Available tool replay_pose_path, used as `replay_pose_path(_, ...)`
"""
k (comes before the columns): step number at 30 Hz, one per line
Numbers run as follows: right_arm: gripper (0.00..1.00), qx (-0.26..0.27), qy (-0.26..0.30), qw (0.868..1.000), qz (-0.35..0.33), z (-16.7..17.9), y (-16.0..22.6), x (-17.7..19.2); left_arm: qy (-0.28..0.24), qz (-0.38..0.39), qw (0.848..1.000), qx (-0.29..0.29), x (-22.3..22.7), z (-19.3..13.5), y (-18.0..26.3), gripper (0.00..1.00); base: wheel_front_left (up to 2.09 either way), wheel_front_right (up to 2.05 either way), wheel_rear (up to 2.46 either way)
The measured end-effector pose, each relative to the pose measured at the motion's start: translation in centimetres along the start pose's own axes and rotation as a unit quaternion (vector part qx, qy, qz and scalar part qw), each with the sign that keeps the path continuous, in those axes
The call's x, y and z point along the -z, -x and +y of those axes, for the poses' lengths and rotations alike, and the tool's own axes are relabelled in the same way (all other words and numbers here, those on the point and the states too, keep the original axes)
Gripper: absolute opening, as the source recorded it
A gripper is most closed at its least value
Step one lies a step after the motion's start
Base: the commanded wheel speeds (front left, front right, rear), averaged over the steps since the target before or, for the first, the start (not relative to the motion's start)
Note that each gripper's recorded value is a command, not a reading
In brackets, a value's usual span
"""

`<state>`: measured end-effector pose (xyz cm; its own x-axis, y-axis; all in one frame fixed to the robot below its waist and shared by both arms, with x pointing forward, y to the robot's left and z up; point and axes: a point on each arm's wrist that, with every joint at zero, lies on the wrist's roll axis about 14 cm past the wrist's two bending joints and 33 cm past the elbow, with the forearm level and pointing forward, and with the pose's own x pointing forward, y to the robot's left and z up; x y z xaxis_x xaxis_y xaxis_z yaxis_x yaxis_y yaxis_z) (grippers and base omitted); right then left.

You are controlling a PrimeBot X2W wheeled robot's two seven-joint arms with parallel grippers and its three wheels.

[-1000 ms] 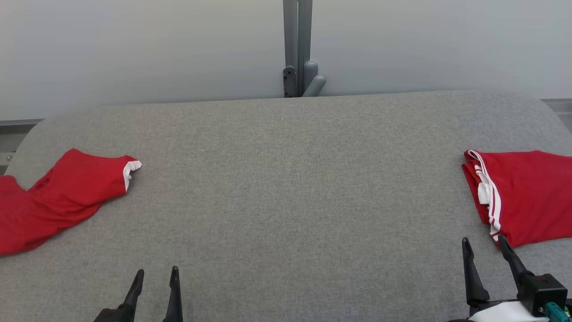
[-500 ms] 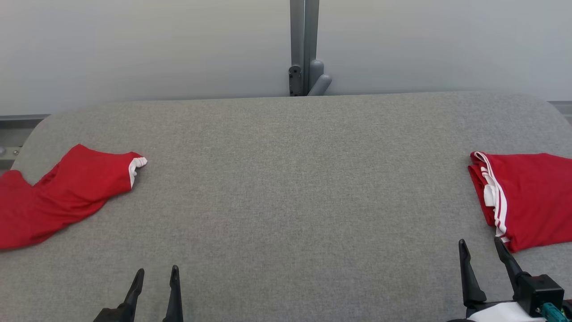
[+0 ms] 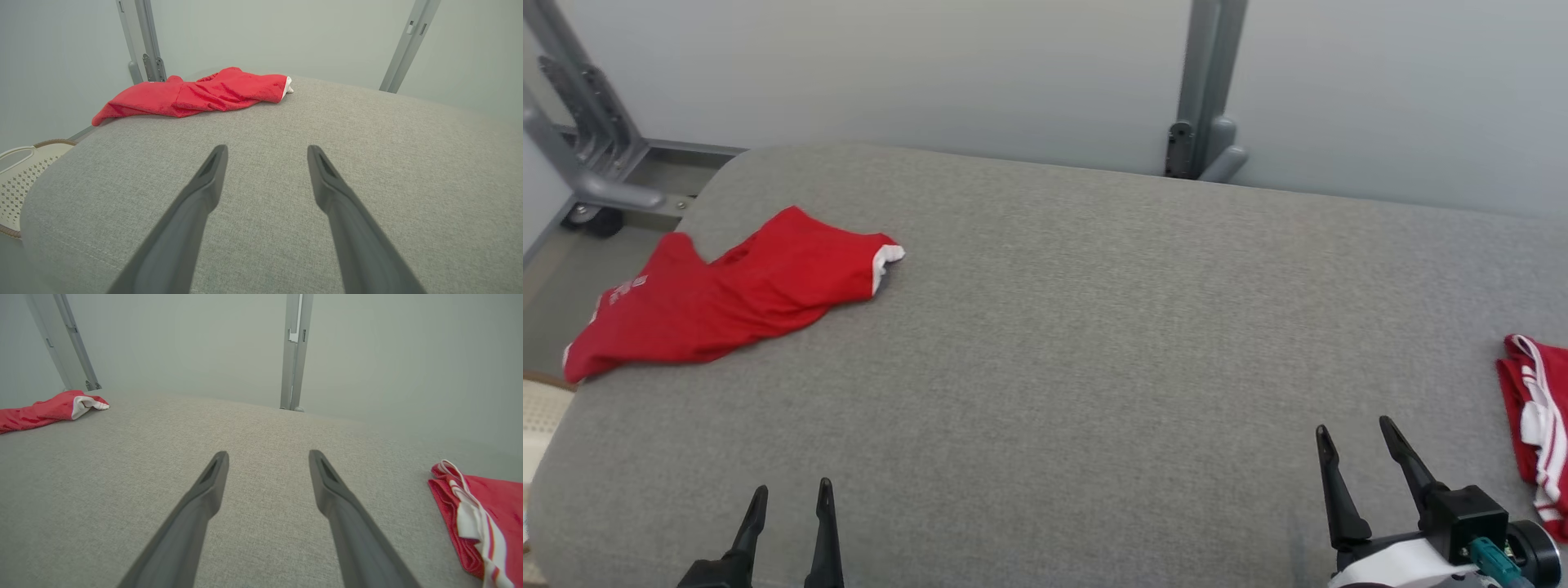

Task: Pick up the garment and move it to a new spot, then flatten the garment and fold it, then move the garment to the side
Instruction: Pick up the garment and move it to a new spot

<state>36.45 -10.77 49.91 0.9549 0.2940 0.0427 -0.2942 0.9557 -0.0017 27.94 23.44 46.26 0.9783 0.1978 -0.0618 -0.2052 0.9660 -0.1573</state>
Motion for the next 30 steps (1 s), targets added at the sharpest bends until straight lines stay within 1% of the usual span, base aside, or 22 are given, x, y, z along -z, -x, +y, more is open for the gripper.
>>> replay_pose_path(4,1.00,-0.061,-0.003,0.998,-0.007,3.7,-2.1,-0.4,0.001,-0.012,0.999,-0.045,-0.6,2.8,1.6,1.00,0.00,0.00,0.00)
replay_pose_path(8,1.00,-0.119,-0.007,0.993,-0.008,7.6,-3.2,-0.5,0.004,-0.026,0.996,-0.087,-1.2,5.2,3.4,1.00,0.00,0.00,0.00)
replay_pose_path(10,1.00,-0.140,-0.010,0.990,-0.007,9.0,-3.5,-0.5,0.005,-0.032,0.994,-0.105,-1.5,6.2,4.2,1.00,0.00,0.00,0.00)
replay_pose_path(12,1.00,-0.143,-0.035,0.989,-0.005,9.4,-3.8,-0.4,0.009,-0.031,0.993,-0.114,-1.3,6.7,4.7,1.00,0.00,0.00,0.00)
replay_pose_path(14,1.00,-0.159,-0.025,0.987,-0.001,10.3,-3.9,-0.1,0.008,-0.026,0.993,-0.111,-1.1,6.9,4.5,1.00,0.00,0.00,0.00)
replay_pose_path(16,1.00,-0.174,-0.015,0.985,0.000,10.7,-4.3,0.1,0.003,-0.040,0.994,-0.105,-2.4,7.3,2.9,1.00,0.00,0.00,0.00)
replay_pose_path(18,1.00,-0.181,0.005,0.983,-0.012,10.2,-5.6,-0.4,-0.002,-0.055,0.993,-0.104,-4.1,8.2,1.0,1.00,0.00,0.00,0.00)
replay_pose_path(21,1.00,-0.196,0.024,0.980,-0.031,10.2,-7.6,-1.1,0.005,-0.073,0.991,-0.110,-6.4,9.4,-2.2,1.00,0.00,0.00,0.00)
replay_pose_path(22,1.00,-0.201,0.026,0.979,-0.035,10.3,-8.2,-1.2,0.012,-0.073,0.991,-0.110,-6.7,9.7,-3.3,1.00,0.00,0.00,0.00)
replay_pose_path(23,1.00,-0.205,0.029,0.978,-0.039,10.3,-8.8,-1.2,0.005,-0.067,0.992,-0.102,-6.9,9.5,-4.4,1.00,0.00,0.00,0.00)
replay_pose_path(26,1.00,-0.213,0.031,0.975,-0.053,10.2,-10.6,-1.4,-0.001,-0.057,0.996,-0.066,-8.0,8.4,-8.3,1.00,0.00,0.00,0.00)
replay_pose_path(28,1.00,-0.218,0.030,0.974,-0.059,10.3,-11.6,-1.2,-0.016,-0.043,0.997,-0.057,-8.4,8.8,-10.4,1.00,0.00,0.00,0.00)
replay_pose_path(30,1.00,-0.217,0.027,0.974,-0.061,9.9,-12.4,-0.7,-0.013,-0.027,0.998,-0.061,-8.3,9.8,-12.3,1.00,0.00,0.00,0.00)
